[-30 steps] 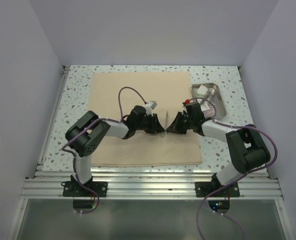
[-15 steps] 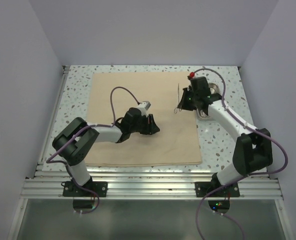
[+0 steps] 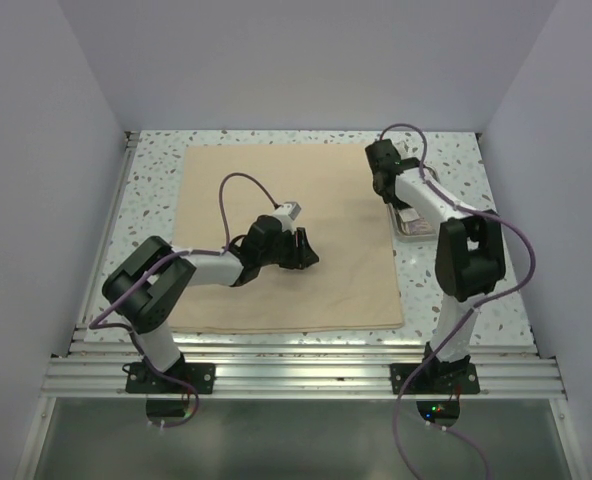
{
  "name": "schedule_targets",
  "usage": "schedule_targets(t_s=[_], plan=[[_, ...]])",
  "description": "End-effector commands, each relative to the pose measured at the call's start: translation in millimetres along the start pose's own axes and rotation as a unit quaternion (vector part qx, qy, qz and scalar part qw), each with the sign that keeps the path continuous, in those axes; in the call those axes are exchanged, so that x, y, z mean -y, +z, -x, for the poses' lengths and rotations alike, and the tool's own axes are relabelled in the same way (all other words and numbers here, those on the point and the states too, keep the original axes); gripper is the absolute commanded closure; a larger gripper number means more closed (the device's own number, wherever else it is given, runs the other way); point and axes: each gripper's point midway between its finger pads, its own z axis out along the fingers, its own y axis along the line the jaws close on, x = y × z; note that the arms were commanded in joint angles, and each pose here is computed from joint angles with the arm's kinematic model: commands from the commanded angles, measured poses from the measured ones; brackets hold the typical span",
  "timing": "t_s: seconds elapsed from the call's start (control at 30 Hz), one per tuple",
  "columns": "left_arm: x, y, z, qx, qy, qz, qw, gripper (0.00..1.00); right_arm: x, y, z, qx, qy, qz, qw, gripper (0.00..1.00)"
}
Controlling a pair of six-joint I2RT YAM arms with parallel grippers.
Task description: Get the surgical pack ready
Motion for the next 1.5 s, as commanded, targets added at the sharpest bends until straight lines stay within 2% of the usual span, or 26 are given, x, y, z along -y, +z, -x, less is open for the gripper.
schedule_targets(t_s=[0.0, 0.1, 0.2, 0.3, 0.37, 0.6, 0.77, 0.8, 0.87, 0.9, 1.03, 1.17, 1.3, 1.33, 1.47], plan=[[5.5, -8.8, 14.0, 0.023, 0.019, -0.005, 1.0, 0.5, 34.4, 14.1, -5.8, -0.028, -0.071, -0.115, 0.99, 1.0], [4.5, -9.2, 13.5, 0.022, 0.021, -0.003, 1.0, 0.5, 31.0, 30.2, 2.1, -0.006, -0.072, -0.14, 0.987, 1.0], [4.2, -9.0, 14.6, 0.024, 0.021, -0.001, 0.999, 0.5, 31.2, 42.4, -1.8, -0.013, -0.085, -0.152, 0.985, 1.0], [3.3, -7.1, 14.1, 0.022, 0.022, 0.0, 1.0, 0.49, 24.5, 51.1, -3.3, -0.023, -0.094, -0.148, 0.984, 0.99], [2.8, -5.6, 12.8, 0.019, 0.02, 0.0, 1.0, 0.49, 15.1, 58.5, -2.8, -0.032, -0.096, -0.138, 0.985, 0.94], [1.7, -3.9, 10.9, 0.016, 0.021, 0.0, 1.0, 0.49, -0.2, 69.7, -3.0, -0.041, -0.092, -0.119, 0.988, 0.93], [0.5, -3.0, 10.5, 0.016, 0.02, 0.002, 1.0, 0.49, -12.4, 71.1, -5.0, -0.055, -0.091, -0.09, 0.99, 0.85], [1.1, -3.6, 10.6, 0.016, 0.02, 0.001, 1.0, 0.49, -14.5, 69.2, -5.5, -0.058, -0.086, -0.079, 0.991, 0.68], [1.2, -3.8, 11.2, 0.017, 0.021, 0.001, 1.0, 0.49, -18.0, 61.0, -1.6, -0.044, -0.072, -0.05, 0.995, 0.46], [1.4, -3.7, 12.0, 0.018, 0.021, 0.002, 1.0, 0.49, -22.1, 59.1, 3.6, -0.029, -0.056, -0.033, 0.997, 0.41], [0.9, -5.3, 12.7, 0.02, 0.022, 0.004, 1.0, 0.49, -14.7, 45.9, 5.6, -0.005, -0.015, -0.009, 1.0, 0.38], [1.3, -6.1, 13.6, 0.022, 0.023, 0.004, 0.999, 0.49, 7.0, 39.9, 4.6, 0.005, 0.083, 0.022, 0.996, 0.38], [2.7, -6.5, 14.9, 0.024, 0.025, 0.003, 0.999, 0.49, 25.7, 59.1, -10.4, -0.006, 0.185, 0.075, 0.98, 0.39], [1.2, -6.4, 14.4, 0.023, 0.024, 0.005, 0.999, 0.49, 20.4, 60.2, -9.5, -0.005, 0.2, 0.108, 0.974, 0.39], [2.8, -7.3, 16.5, 0.026, 0.027, 0.004, 0.999, 0.49, 28.8, 81.4, -12.1, -0.024, 0.238, 0.133, 0.962, 0.44]])
